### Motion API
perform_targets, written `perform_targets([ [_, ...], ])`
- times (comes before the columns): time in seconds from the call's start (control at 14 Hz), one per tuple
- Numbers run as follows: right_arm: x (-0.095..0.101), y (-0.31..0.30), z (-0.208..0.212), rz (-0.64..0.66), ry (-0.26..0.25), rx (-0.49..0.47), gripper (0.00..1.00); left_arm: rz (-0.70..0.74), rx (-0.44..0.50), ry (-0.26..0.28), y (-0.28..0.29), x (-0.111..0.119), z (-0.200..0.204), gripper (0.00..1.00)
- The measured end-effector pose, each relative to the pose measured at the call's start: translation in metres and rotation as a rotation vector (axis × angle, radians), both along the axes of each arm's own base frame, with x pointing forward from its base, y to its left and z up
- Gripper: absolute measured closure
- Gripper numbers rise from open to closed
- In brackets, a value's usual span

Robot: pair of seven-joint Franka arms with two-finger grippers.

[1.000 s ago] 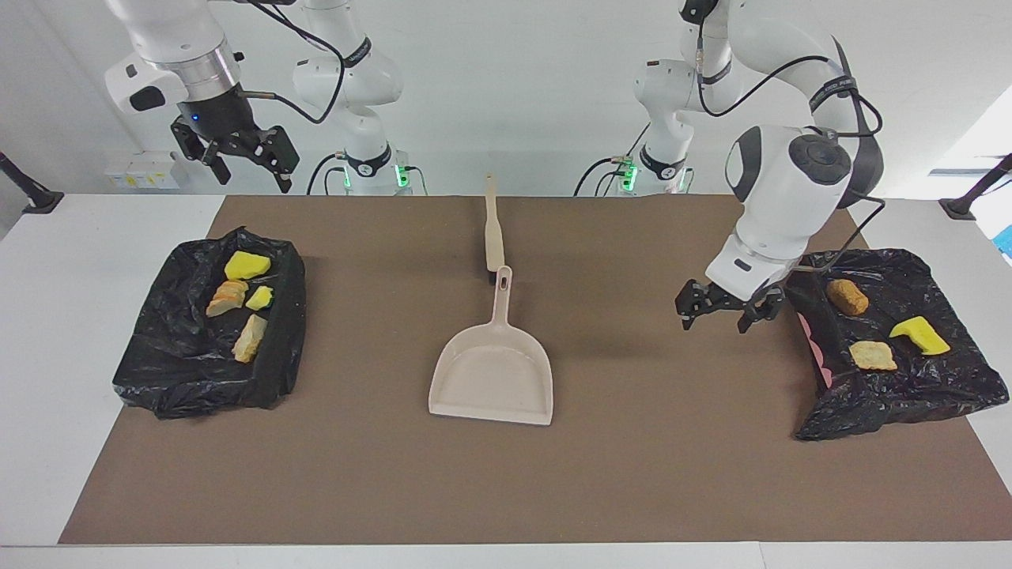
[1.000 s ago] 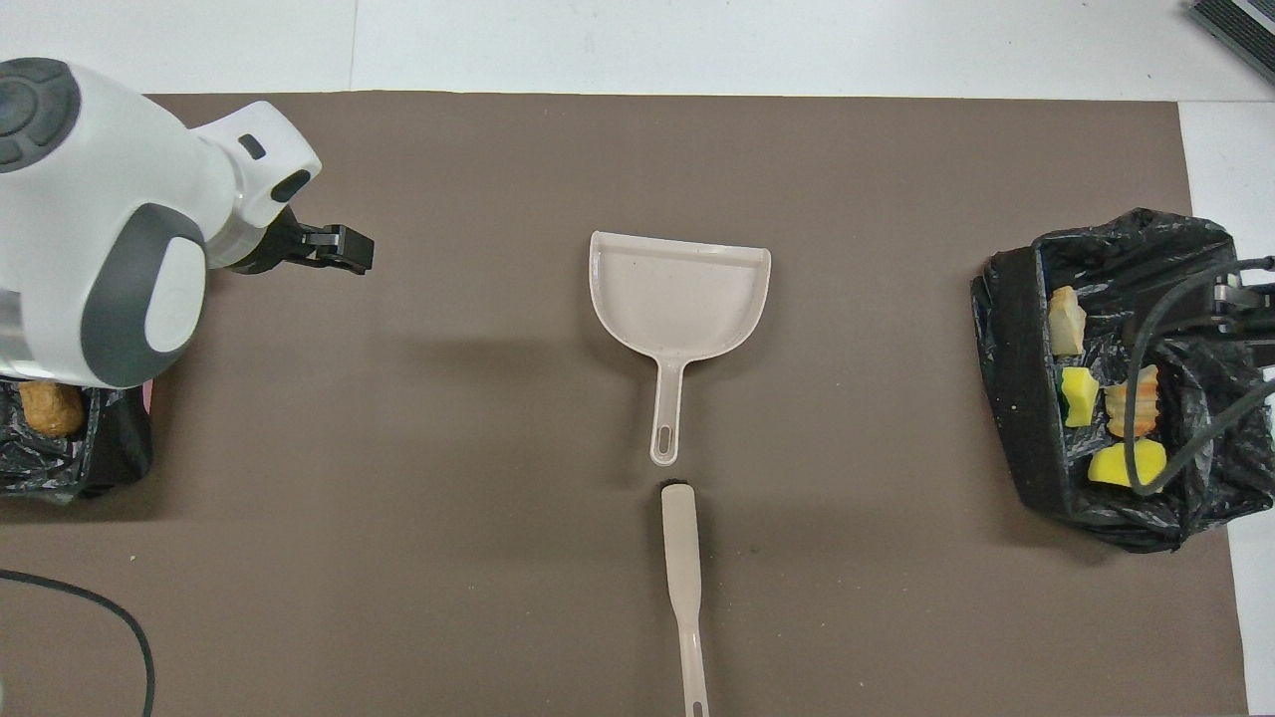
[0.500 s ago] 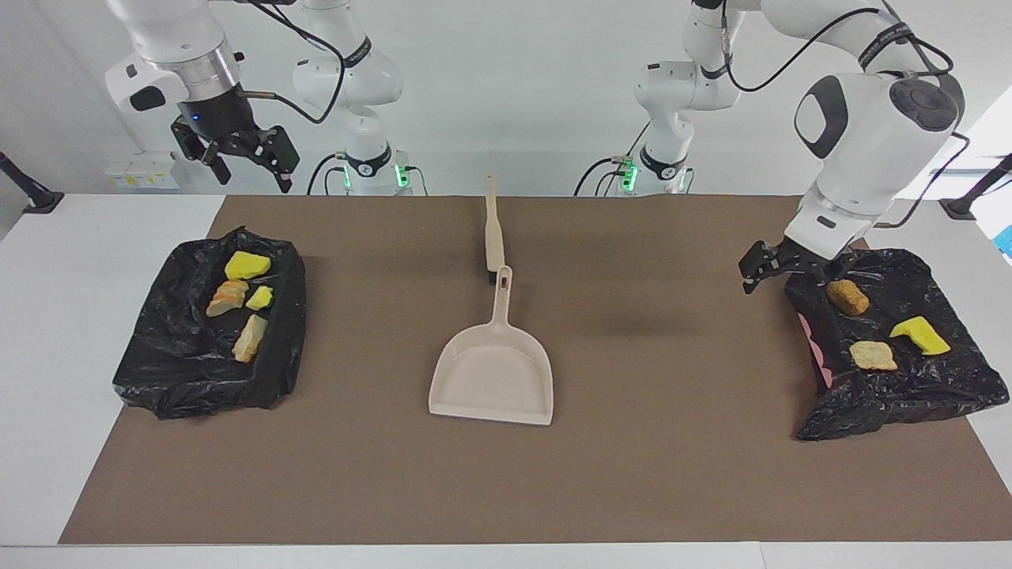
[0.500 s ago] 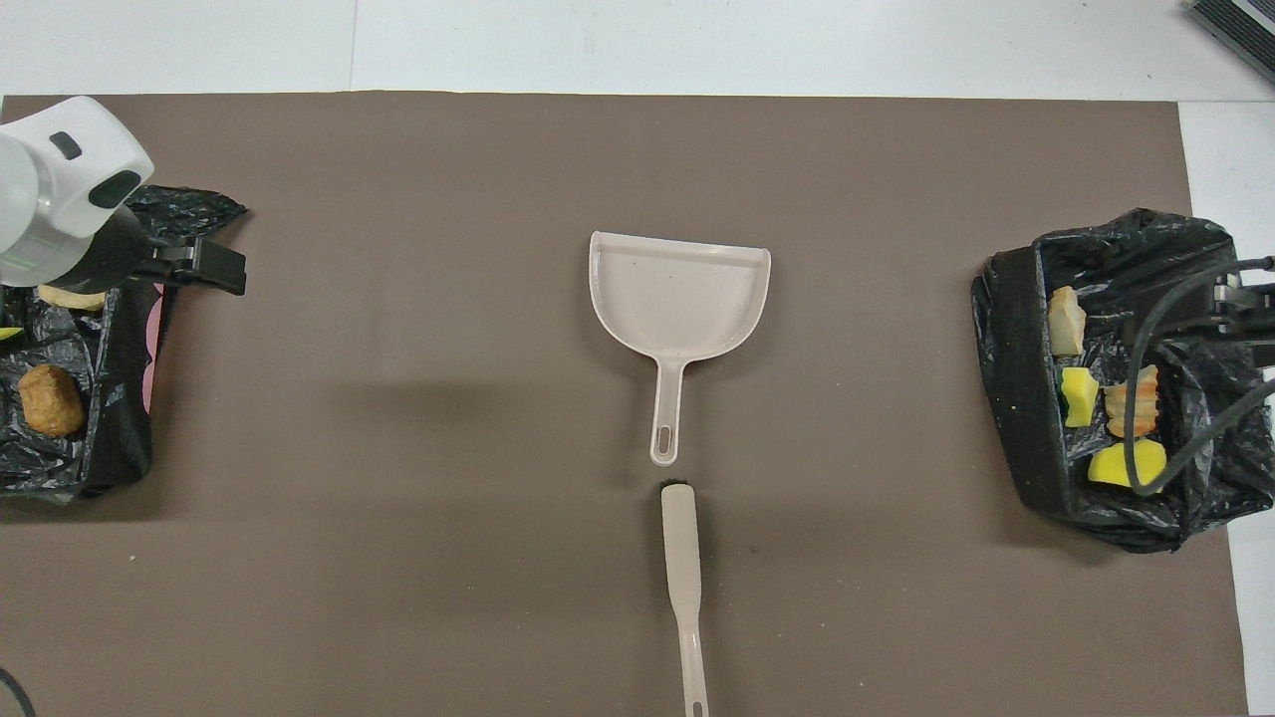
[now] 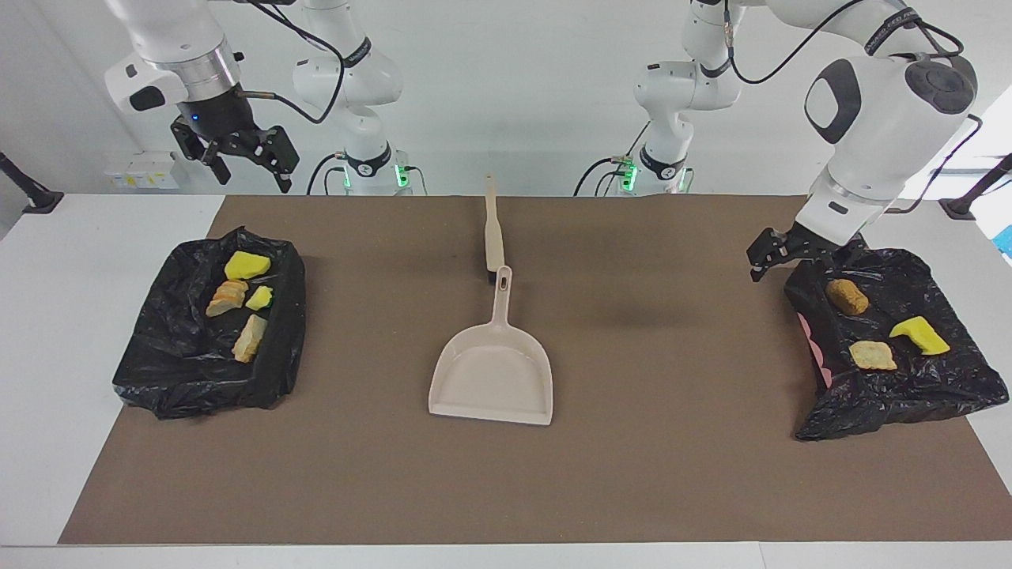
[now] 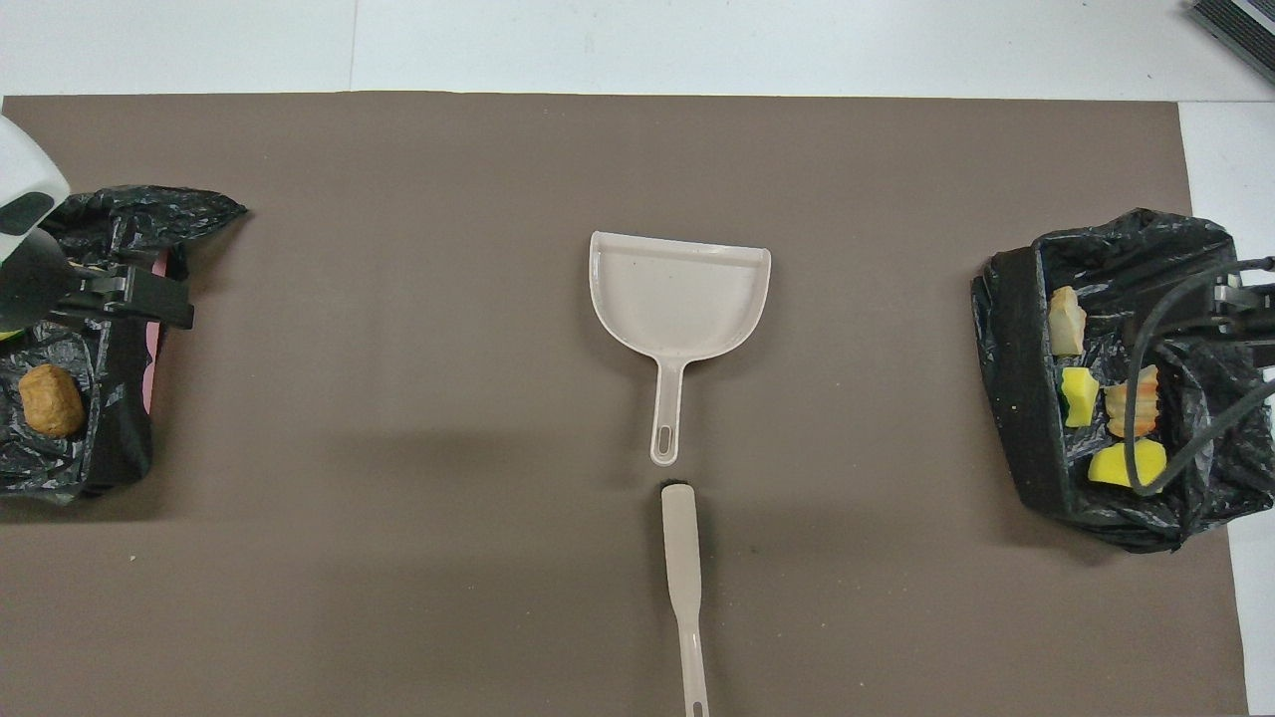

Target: Sweep and dump trash in bin

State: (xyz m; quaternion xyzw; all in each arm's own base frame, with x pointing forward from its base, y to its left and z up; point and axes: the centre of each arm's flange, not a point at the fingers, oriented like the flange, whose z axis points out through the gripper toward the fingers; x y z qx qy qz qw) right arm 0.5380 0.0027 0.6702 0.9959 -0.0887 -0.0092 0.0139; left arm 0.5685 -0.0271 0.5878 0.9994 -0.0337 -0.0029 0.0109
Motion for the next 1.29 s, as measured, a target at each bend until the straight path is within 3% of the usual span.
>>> perform_targets([
  [0.36, 0.0, 0.0, 0.0, 0.0, 0.0, 0.0, 0.0, 0.024, -0.002, 0.008, 0.016, -0.02, 0.023, 0.0],
  [1.29, 0.0, 0.0, 0.0, 0.0, 0.0, 0.0, 0.0, 0.025, -0.002, 0.009, 0.016, -0.02, 0.022, 0.0],
])
